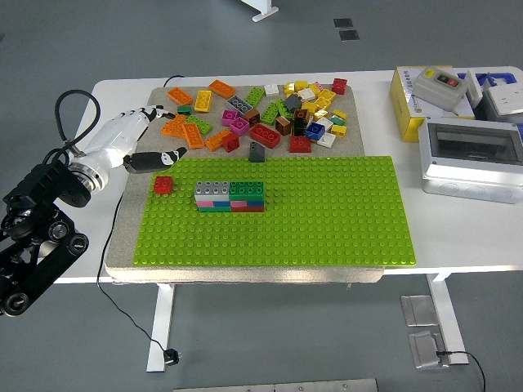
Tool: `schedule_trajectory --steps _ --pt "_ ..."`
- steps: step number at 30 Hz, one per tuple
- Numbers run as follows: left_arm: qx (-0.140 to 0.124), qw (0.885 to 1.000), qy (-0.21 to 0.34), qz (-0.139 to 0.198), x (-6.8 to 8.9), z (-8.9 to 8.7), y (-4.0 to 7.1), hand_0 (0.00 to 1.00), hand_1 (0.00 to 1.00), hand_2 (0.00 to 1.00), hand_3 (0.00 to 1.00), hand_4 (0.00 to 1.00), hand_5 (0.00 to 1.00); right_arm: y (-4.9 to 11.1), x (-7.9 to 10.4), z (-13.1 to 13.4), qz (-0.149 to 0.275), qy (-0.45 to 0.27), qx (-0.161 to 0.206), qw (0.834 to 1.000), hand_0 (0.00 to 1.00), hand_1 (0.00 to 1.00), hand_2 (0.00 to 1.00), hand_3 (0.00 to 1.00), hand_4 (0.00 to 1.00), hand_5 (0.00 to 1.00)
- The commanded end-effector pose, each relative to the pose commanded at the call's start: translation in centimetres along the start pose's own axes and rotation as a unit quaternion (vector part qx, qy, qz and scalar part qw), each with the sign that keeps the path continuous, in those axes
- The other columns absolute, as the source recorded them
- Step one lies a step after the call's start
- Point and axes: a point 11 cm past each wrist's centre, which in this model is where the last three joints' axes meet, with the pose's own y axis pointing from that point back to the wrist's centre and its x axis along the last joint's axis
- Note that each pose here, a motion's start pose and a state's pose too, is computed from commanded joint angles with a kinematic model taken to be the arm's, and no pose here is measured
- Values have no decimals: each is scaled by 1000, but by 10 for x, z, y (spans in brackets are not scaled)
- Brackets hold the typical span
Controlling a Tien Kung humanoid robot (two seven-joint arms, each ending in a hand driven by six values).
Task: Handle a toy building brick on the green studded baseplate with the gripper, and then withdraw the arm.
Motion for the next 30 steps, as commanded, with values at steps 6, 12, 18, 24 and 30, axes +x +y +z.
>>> schedule_trajectory --steps 6,12,18,24,30 --pt "-4 998 -40 -37 -24 -17 -11 998 994 998 832 622 158 0 -2 -3 -2 5 2 1000 682 641 652 664 455 799" --pt "29 994 -81 -72 -40 -45 -14 998 998 998 826 631 163 1 -3 -6 -3 8 4 1000 685 640 653 664 454 800" --pt "61 988 -99 -103 -49 -66 -13 998 996 998 827 640 169 1 -4 -7 -3 9 5 1000 683 641 655 664 454 800" --pt "68 987 -92 -115 -55 -68 -12 998 996 998 822 642 173 1 -3 -8 -3 12 5 1000 686 641 655 664 454 800" --pt "65 988 -84 -116 -57 -64 -14 998 996 998 815 646 177 1 -3 -8 -3 12 5 1000 686 643 655 663 452 799"
